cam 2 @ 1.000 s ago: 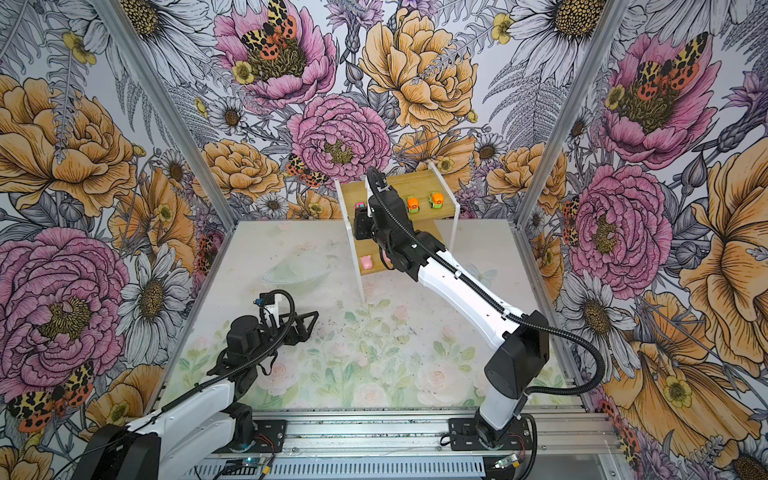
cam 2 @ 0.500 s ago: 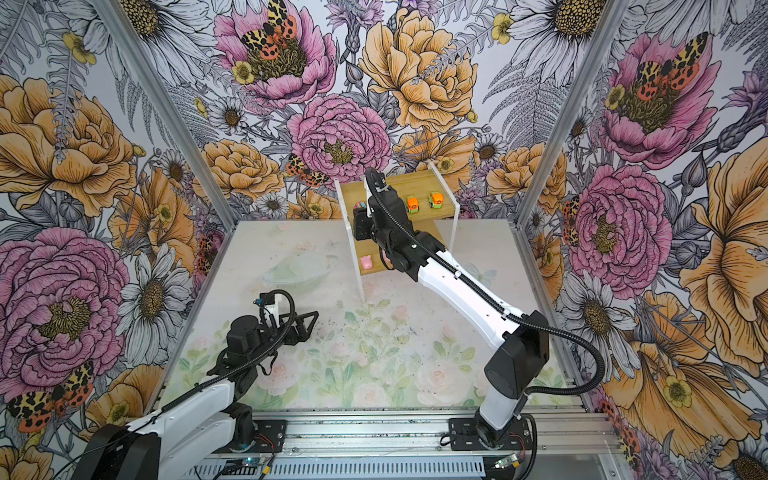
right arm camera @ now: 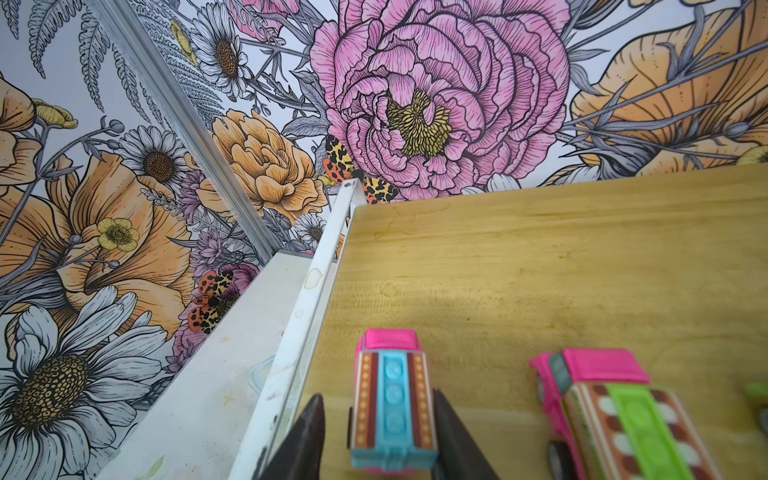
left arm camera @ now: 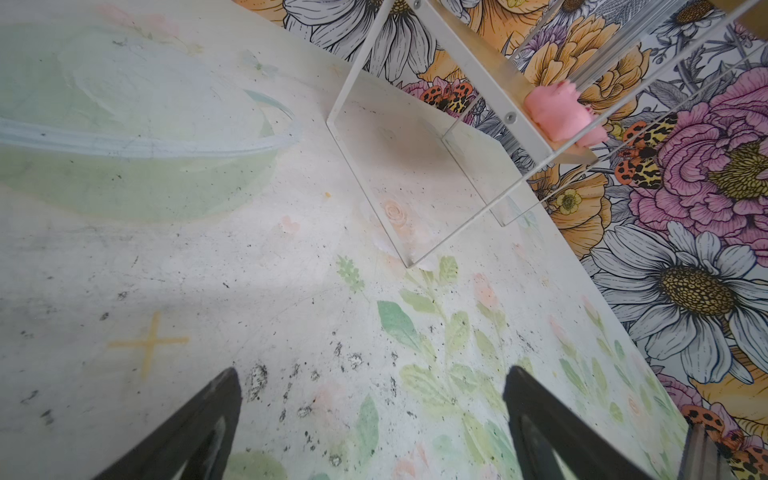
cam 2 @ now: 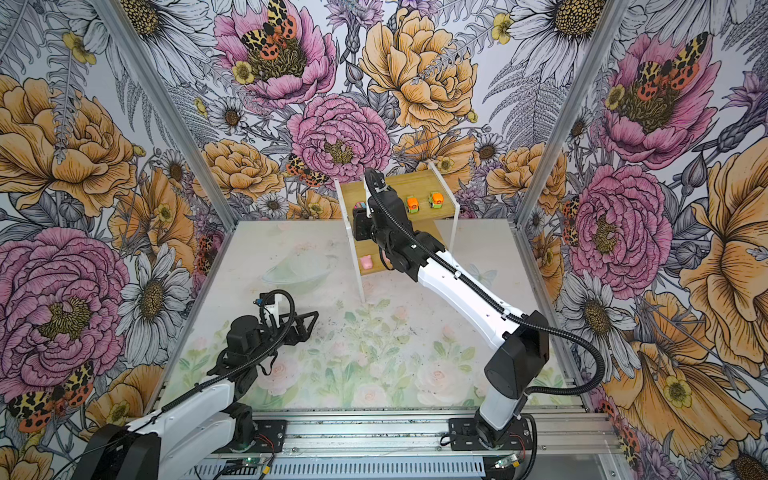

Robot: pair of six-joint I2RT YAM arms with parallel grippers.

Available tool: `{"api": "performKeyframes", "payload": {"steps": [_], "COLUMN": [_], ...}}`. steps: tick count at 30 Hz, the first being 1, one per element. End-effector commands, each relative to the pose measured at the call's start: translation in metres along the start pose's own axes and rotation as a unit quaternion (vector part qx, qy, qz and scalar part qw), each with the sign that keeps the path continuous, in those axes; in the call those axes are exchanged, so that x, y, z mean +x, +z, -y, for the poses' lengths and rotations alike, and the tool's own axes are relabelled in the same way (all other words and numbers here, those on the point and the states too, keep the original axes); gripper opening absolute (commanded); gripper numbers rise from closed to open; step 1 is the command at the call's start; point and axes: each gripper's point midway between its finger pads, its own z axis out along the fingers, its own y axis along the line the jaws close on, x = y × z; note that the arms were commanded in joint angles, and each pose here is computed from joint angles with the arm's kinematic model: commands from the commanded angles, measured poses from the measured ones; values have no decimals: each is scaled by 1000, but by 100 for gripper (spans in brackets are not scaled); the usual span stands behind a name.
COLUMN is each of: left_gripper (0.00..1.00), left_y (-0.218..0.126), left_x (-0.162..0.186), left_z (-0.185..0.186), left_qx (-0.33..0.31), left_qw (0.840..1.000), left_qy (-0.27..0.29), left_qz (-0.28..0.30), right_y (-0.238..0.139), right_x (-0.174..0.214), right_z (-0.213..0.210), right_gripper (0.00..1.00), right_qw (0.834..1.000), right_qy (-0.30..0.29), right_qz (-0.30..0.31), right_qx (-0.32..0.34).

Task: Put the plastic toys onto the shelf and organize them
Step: 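Lower the truck at the shelf end nearest the pigs' side and open the right gripper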

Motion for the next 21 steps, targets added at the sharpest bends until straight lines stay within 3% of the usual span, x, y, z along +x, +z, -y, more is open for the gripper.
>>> {"api": "performKeyframes", "payload": {"steps": [1,21], "left_gripper": [99,99], "left_y": [0,-1], "left_x": [-7,-7], "left_z": [-2,-1], "left_qx": [-6,-6], "left_qw": [1000,1000], "left_qy": [-6,-6], "left_qz": [11,12], "right_y": [-8,-15], "right_x": [-1,-8], "right_z": [0,-4], "right_gripper": [42,43], "right_qw": [1000,1000], "right_qy": [-12,-20], "right_qz": [-4,4], "right_qx": [1,-12]}}
